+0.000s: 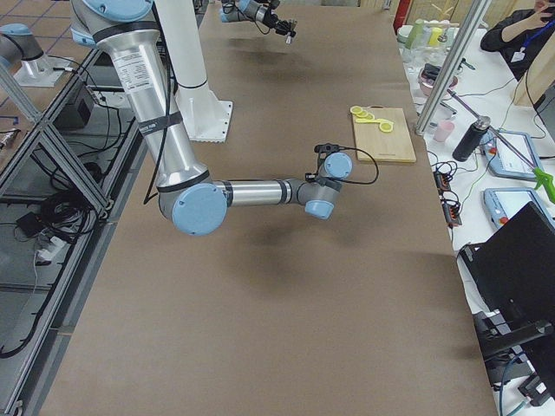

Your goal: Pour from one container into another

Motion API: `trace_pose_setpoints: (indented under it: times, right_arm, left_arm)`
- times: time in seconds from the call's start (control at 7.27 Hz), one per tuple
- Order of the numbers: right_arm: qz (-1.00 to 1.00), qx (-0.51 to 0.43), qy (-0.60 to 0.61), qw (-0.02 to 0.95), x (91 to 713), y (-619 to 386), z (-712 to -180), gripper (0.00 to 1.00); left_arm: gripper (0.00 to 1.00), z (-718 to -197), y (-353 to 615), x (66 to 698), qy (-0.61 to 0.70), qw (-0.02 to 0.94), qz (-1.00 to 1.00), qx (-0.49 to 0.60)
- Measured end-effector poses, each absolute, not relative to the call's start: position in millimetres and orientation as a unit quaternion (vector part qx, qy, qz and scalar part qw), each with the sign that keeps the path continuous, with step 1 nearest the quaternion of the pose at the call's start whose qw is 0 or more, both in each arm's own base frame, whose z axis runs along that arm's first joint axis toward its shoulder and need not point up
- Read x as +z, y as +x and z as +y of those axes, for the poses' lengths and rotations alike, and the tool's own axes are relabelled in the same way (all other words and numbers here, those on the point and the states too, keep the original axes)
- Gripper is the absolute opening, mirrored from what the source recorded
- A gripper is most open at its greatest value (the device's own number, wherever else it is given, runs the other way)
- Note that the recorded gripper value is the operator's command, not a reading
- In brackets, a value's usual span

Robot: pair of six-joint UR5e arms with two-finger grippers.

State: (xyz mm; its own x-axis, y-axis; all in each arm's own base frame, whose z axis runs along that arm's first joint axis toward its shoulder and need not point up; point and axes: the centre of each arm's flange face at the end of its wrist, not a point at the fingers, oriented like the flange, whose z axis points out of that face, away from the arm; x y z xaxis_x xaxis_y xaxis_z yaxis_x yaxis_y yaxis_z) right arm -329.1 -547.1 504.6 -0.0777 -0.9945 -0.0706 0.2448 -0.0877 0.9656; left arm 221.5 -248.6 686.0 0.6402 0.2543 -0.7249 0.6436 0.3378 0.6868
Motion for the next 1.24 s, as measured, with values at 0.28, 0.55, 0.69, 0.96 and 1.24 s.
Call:
trace_pose_setpoints:
  times: [0.28, 0.55, 0.69, 0.96, 1.24]
  right_arm:
    - [-0.431, -0.596, 0.434, 0.520, 506.3, -332.8, -544.6, 0.00]
    - [-0.432, -0.597, 0.432, 0.520, 508.0, -335.0, -542.5, 0.00]
    - [-0.432, -0.598, 0.431, 0.520, 508.9, -336.0, -541.5, 0.09]
    - [-0.432, -0.598, 0.431, 0.519, 508.8, -337.7, -540.3, 0.47]
    - [-0.431, -0.599, 0.431, 0.519, 508.0, -339.7, -539.6, 0.52]
  left_arm:
    - [0.00, -253.5, 234.3, 688.8, 0.567, 0.723, 0.362, -0.156]
    - [0.00, -256.4, 244.9, 691.3, 0.558, 0.727, 0.348, -0.200]
    - [0.00, -257.4, 248.2, 689.4, 0.553, 0.723, 0.350, -0.221]
    - [0.00, -258.5, 253.3, 686.8, 0.545, 0.718, 0.355, -0.248]
    - [0.00, -260.1, 259.2, 686.7, 0.544, 0.717, 0.347, -0.264]
